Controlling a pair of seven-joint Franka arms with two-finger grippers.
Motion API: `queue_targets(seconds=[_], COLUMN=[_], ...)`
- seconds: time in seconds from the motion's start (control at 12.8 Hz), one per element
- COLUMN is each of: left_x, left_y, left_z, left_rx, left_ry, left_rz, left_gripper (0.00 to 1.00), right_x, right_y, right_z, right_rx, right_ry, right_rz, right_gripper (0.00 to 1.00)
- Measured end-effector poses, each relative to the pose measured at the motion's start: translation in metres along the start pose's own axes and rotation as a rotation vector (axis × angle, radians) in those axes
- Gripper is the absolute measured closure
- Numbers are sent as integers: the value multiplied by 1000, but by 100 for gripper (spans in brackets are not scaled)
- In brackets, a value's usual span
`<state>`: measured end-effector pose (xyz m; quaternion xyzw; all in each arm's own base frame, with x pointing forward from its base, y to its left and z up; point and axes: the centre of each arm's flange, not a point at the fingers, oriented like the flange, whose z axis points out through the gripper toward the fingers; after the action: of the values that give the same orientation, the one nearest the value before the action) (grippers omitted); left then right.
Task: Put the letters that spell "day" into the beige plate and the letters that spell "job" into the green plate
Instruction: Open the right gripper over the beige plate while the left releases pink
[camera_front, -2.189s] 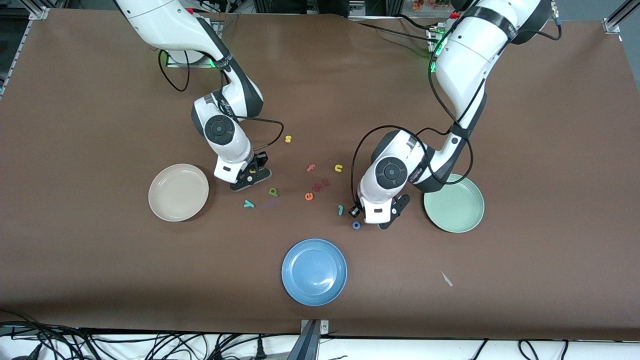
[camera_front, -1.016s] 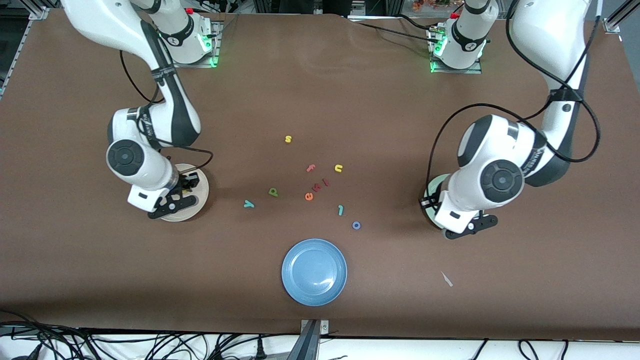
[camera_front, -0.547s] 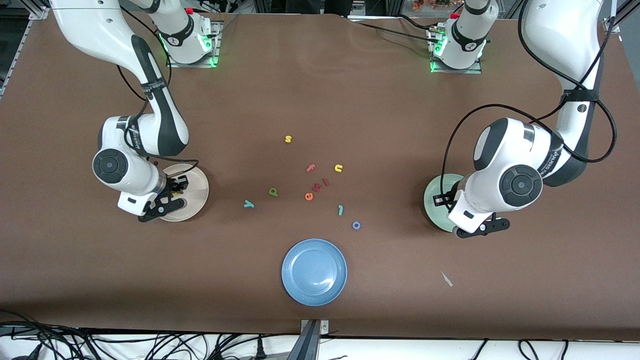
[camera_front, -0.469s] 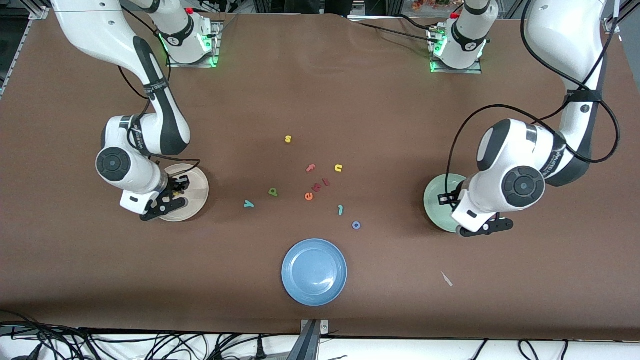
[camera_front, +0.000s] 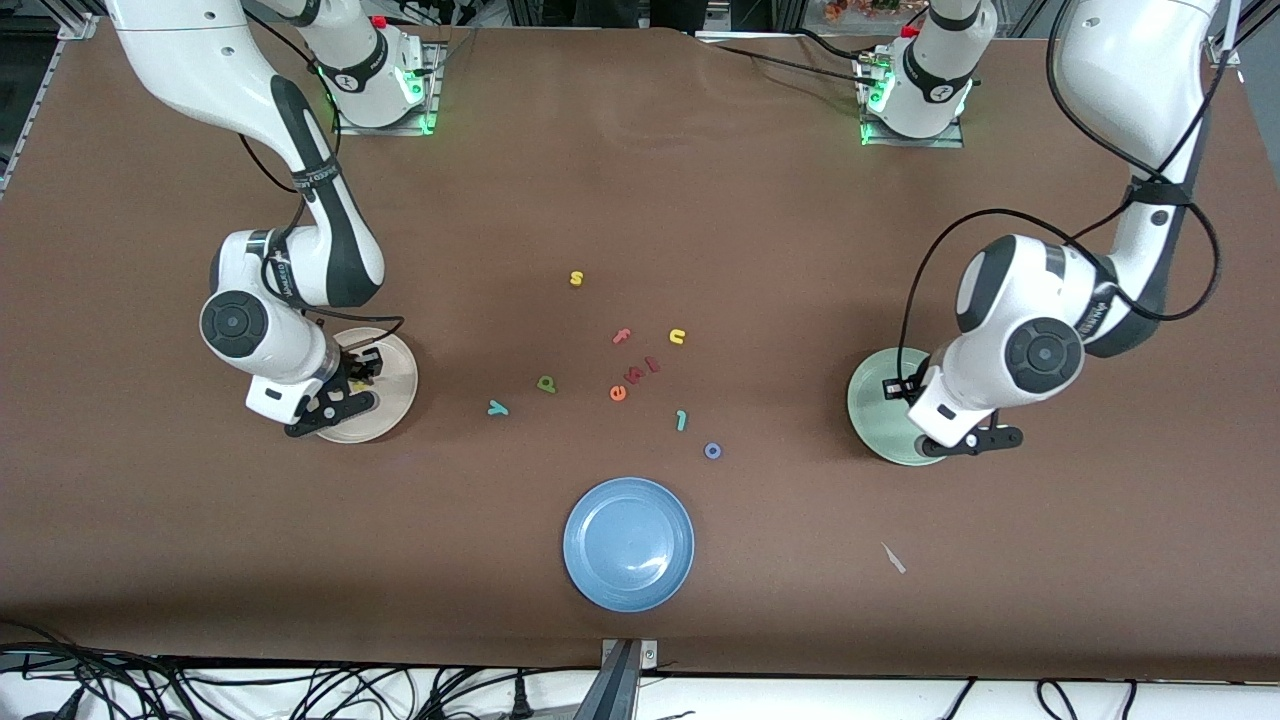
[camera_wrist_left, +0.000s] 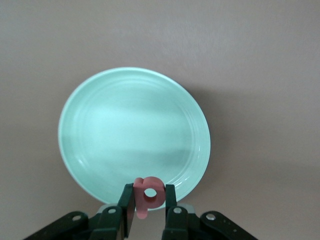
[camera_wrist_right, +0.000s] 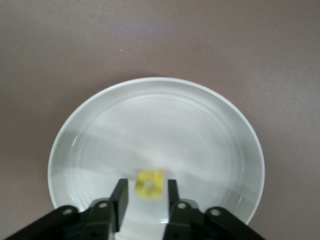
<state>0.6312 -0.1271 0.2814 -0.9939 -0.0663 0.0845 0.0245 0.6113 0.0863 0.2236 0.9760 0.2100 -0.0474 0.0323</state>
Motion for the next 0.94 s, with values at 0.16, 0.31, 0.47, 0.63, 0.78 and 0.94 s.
queue_targets(seconds=[0.16,0.31,0.47,0.63,0.78,0.94], left_x=[-10,-19,-25,-27,-32,-35], left_y=[-8,-21,-28,-42,-51,-52], left_z=[26,48,62,74,89,101], left_rx=[19,18,30,29,17,9], left_ry=[35,56,76,94,97,93], left_rz=[20,22,42,43,44,46], left_gripper=[74,74,74,74,74,74], right_x=[0,1,2,2,3,3], right_y=[0,0,-2,-3,-4,-8], right_z=[-2,-6,-8,-8,-10,-15], right_rx=[1,4,27,45,50,58], right_ry=[1,-4,-3,0,4,-1], right_rz=[0,0,18,33,37,65], right_gripper=[34,11,0,0,0,0])
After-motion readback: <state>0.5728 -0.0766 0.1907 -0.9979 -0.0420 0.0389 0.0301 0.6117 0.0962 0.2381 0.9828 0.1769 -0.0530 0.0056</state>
